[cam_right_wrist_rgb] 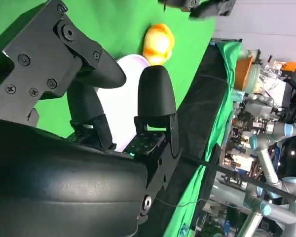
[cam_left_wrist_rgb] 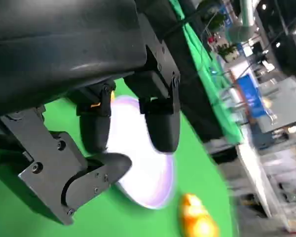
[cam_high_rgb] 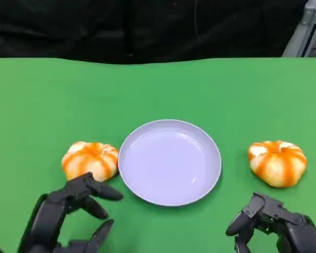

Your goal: Grasp the bread from the table and place it into the plate.

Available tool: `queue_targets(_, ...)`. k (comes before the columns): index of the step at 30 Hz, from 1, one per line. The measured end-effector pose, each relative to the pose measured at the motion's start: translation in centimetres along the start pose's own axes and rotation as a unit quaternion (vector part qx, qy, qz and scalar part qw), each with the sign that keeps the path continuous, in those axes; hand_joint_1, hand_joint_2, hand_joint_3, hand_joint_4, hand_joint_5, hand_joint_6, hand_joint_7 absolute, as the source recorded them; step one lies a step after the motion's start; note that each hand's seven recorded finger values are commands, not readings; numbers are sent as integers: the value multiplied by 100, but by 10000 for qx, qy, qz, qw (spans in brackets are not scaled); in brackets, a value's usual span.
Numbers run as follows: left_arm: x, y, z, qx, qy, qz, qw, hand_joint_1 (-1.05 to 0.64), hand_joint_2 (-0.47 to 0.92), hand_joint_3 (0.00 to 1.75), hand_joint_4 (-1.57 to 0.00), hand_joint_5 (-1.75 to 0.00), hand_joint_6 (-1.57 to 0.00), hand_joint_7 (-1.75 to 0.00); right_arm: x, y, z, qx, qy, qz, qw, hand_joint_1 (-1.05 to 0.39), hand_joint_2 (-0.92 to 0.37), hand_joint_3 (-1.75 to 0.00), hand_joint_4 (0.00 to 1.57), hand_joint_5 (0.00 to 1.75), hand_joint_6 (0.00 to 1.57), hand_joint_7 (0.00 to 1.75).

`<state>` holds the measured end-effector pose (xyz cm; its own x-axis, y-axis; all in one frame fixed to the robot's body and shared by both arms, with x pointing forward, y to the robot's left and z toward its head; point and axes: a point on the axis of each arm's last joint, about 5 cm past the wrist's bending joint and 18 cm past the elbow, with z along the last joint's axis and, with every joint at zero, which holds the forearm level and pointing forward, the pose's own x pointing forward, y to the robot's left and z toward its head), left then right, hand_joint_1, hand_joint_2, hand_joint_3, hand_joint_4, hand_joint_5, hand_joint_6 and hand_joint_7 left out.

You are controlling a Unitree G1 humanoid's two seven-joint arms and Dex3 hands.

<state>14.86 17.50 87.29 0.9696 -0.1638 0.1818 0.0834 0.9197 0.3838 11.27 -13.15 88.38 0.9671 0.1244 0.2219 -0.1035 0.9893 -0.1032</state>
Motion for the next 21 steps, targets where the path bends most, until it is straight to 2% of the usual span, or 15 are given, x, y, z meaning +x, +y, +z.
queue_targets(4, 149, 167, 104, 1539, 41, -3, 9881, -47, 90, 6, -26, -95, -33, -39, 11, 30, 5, 46, -11, -19, 10000, -10, -21, -150, 78, 166, 78, 143)
queue_targets(11, 341, 226, 219, 2886, 271, -27, 9571, -55, 92, 5, -14, -88, -27, -30, 18, 58, 11, 25, -16, 12, 10000, -12, -20, -151, 78, 166, 77, 144)
queue_targets(18, 554, 145, 304, 3611, 337, -139, 9318, -57, 92, 7, -8, -86, -24, -25, 17, 66, 21, 13, -9, 7, 10000, -13, -20, -151, 78, 165, 77, 145)
queue_targets(21, 683, 64, 303, 3870, 570, -408, 9194, -57, 92, 4, -7, -85, -24, -22, 20, 65, 24, 6, -20, 12, 10000, -14, -20, -150, 78, 165, 77, 144)
